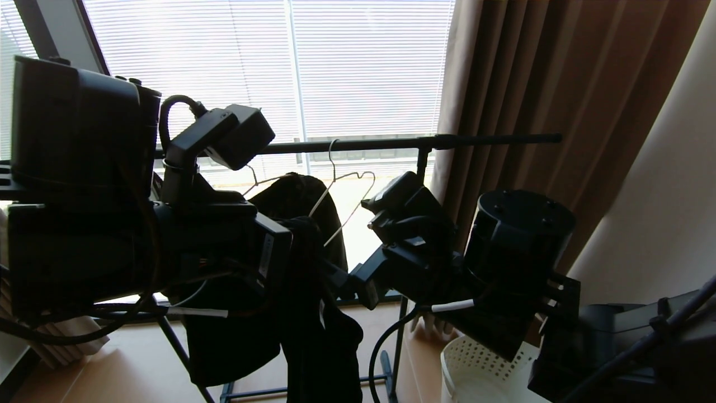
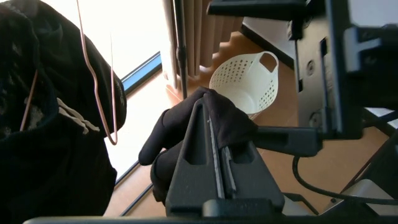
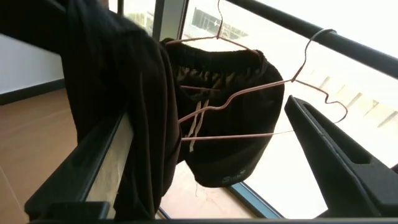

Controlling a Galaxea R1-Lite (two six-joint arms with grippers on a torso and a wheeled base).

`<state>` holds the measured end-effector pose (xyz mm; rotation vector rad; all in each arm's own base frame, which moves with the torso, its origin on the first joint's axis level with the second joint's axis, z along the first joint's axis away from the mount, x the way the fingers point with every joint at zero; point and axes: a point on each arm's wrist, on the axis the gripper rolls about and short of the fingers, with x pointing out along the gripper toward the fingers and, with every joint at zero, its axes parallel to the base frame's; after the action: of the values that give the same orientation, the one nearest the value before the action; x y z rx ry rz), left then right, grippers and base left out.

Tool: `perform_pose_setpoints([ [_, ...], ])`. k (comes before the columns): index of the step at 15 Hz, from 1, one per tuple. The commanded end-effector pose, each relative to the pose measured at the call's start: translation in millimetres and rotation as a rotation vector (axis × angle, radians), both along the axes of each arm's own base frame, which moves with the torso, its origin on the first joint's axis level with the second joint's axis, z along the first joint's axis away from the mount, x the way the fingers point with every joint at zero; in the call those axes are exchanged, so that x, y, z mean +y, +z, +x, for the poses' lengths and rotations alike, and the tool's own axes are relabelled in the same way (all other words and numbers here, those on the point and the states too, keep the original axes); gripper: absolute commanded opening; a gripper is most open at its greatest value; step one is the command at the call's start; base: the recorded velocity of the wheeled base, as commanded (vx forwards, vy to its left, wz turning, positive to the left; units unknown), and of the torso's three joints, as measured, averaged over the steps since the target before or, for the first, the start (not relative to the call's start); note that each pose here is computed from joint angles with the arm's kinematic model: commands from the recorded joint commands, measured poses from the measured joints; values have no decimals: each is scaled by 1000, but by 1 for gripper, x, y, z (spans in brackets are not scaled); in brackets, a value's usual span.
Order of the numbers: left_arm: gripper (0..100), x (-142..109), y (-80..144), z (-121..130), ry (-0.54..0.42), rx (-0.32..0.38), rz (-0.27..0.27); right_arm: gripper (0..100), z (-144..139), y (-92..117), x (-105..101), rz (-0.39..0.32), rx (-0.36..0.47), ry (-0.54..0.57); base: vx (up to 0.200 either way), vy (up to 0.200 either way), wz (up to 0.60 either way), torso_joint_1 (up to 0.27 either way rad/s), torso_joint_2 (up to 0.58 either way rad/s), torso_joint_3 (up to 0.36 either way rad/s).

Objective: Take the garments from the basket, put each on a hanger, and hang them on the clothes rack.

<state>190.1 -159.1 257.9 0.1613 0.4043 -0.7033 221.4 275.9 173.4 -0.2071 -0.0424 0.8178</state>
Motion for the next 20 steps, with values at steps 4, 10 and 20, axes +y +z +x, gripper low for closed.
perform_pose_setpoints([
  [4,0,2,5,-2,3,-15,-15,100,-5,-41,-7,-109,90,1,0,0,0,0,0,0],
  [10,0,4,10,-4,1,-28,-26,100,-7,-75,-9,-147,121,-1,0,0,0,0,0,0],
  [20,0,9,15,-9,4,-44,-40,100,2,-79,-22,-130,125,-78,0,0,0,0,0,0],
])
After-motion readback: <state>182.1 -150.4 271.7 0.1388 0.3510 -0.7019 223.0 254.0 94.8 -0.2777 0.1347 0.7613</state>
